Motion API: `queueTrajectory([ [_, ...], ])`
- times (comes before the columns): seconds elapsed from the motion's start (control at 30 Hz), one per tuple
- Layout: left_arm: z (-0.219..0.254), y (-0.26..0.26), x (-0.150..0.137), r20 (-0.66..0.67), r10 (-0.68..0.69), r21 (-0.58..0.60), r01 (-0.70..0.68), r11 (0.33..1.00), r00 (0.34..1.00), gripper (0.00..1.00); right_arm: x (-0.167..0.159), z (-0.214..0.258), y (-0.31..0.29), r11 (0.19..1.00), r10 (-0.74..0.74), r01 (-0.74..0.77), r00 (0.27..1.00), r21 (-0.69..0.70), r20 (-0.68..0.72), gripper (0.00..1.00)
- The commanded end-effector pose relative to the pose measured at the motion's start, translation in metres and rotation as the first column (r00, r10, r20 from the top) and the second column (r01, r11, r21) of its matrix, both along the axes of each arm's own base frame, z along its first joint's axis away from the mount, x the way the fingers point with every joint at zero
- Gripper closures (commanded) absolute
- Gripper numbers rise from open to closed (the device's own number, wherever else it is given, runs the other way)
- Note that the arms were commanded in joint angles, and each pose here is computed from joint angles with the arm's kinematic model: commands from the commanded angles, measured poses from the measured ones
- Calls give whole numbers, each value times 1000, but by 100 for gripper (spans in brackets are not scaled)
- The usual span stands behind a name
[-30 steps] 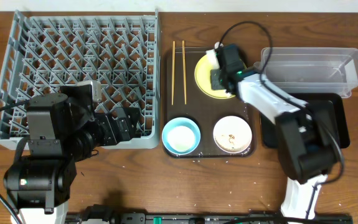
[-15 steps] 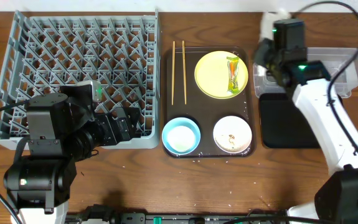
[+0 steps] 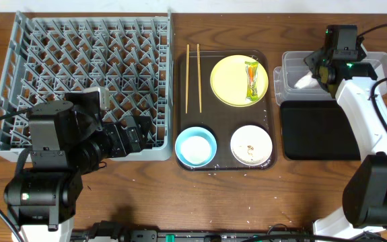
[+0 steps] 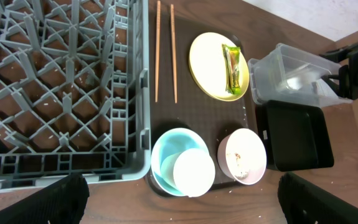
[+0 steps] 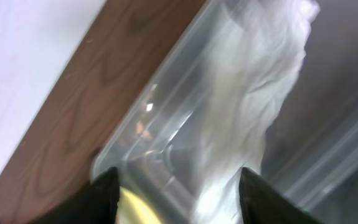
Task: Sort waste into correct bins and load items into the dishwasher
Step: 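Carry the tissue right and drop it into the clear bin, then grasp the snack wrapper on the yellow plate with the right gripper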
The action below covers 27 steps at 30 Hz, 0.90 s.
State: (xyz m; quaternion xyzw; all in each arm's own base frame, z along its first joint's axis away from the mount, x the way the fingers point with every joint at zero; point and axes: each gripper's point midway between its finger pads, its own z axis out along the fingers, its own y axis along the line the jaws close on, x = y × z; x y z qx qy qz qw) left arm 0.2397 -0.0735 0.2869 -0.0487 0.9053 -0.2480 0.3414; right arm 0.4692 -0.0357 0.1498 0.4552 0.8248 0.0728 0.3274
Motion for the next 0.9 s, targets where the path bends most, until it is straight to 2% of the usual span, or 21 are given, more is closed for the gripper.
queueTrajectory([
  [0.0, 9, -3, 0, 25, -17, -6, 17, 1000, 1000, 2, 5, 32, 30, 987, 140, -146, 986, 60, 94, 37],
  [0.1, 9, -3, 0, 25, -17, -6, 17, 1000, 1000, 2, 9, 59, 69, 926, 376, -378, 911, -19, 168, 41],
  [0.17, 9, -3, 0, 25, -17, -6, 17, 1000, 1000, 2, 7, 71, 104, 820, 572, -555, 802, -138, 172, 44],
  [0.27, 9, -3, 0, 24, -17, -6, 17, 1000, 1000, 2, -8, 61, 153, 603, 785, -743, 618, -291, 47, 48],
  [0.3, 9, -3, 0, 24, -17, -6, 17, 1000, 1000, 2, -15, 50, 167, 540, 820, -782, 572, -311, -16, 48],
  [0.33, 9, -3, 0, 25, -17, -6, 17, 1000, 1000, 2, -19, 40, 175, 510, 829, -799, 555, -319, -66, 48],
  [0.4, 9, -3, 0, 25, -17, -6, 17, 1000, 1000, 2, -24, 17, 182, 495, 804, -800, 570, -340, -169, 48],
  [0.5, 9, -3, 0, 24, -17, -6, 17, 1000, 1000, 2, -14, -13, 179, 522, 717, -750, 644, -407, -267, 48],
  [0.73, 9, -3, 0, 24, -17, -6, 17, 1000, 1000, 2, 22, -79, 181, 535, 666, -713, 686, -453, -292, 45],
  [0.87, 9, -3, 0, 24, -17, -6, 17, 1000, 1000, 2, 34, -110, 172, 551, 646, -701, 702, -452, -302, 49],
])
